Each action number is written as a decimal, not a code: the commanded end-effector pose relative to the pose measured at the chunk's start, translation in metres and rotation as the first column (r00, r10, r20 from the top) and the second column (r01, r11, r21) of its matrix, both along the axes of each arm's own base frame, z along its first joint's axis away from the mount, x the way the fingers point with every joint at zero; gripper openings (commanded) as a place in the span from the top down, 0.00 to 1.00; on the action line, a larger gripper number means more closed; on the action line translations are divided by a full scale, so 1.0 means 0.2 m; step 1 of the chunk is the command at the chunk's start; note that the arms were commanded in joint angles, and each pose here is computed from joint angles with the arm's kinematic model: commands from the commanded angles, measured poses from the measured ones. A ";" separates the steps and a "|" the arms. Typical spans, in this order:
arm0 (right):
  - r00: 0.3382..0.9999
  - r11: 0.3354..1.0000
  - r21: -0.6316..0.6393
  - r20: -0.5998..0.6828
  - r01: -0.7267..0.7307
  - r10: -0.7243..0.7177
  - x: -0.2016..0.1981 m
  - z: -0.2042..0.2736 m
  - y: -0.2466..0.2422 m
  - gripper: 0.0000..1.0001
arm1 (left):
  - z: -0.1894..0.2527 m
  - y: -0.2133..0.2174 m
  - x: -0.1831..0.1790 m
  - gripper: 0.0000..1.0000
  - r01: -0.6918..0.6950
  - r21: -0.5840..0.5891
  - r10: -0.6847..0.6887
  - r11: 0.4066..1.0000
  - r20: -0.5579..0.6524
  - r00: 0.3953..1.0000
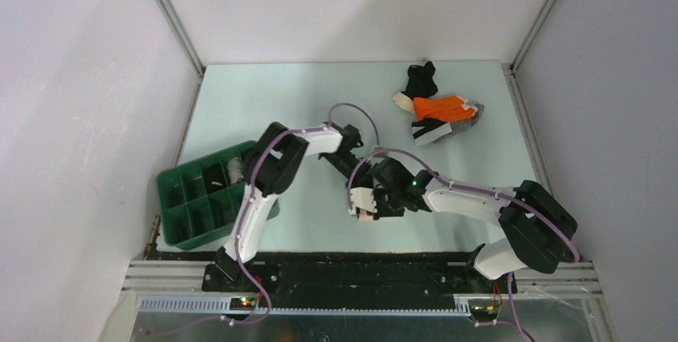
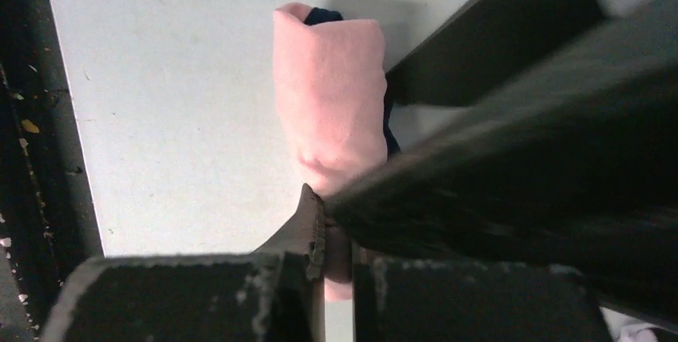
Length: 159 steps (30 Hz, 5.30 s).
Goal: Roll the underwear
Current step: Roll the underwear to the center of the board, then pick up the underwear from the center of the board, then place the underwear in the storage box.
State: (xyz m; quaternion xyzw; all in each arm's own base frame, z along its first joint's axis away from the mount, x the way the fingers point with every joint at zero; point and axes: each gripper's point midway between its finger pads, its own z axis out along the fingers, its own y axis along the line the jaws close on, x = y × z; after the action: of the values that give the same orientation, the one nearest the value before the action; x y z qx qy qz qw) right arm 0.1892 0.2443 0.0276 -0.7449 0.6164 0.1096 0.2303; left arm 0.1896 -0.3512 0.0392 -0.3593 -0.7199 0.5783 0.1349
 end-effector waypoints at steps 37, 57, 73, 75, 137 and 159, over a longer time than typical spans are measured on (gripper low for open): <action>0.459 0.821 -0.146 -0.768 0.552 -0.446 -0.16 -0.31 0.24 1.00 | 0.80 0.49 0.16 0.16 -0.079 -0.306 0.295 0.949 0.948 -0.121; 0.141 0.738 -0.295 -0.874 0.607 -0.465 -0.12 -0.45 0.17 1.00 | 0.06 0.27 -0.04 0.32 0.348 0.070 0.029 0.935 0.962 -0.271; 0.087 0.705 -0.333 -0.868 0.626 -0.488 -0.09 -0.45 0.16 0.92 | -0.20 0.25 -0.05 0.72 0.436 0.253 -0.204 0.864 0.966 -0.157; 0.102 0.705 -0.308 -0.874 0.638 -0.475 -0.04 -0.40 0.16 0.77 | -0.25 0.28 -0.08 0.81 0.460 0.291 -0.271 0.839 0.956 -0.110; 0.194 0.020 0.247 -0.708 0.969 -0.679 0.51 0.99 -0.98 0.01 | 0.30 1.84 -0.03 1.00 -0.794 0.504 0.620 -0.339 0.755 0.214; 0.192 0.024 0.243 -0.698 0.970 -0.690 0.52 0.97 -0.99 0.01 | -0.04 1.95 0.16 0.89 -0.729 0.513 0.597 -0.452 0.782 0.180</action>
State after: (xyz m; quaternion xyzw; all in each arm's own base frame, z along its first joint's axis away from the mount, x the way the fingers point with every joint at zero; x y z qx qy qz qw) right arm 0.2903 0.0484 0.2171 -0.0278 0.8843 0.3079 0.3500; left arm 0.2051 0.0259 0.0346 0.3099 -0.9452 -0.0266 -0.0995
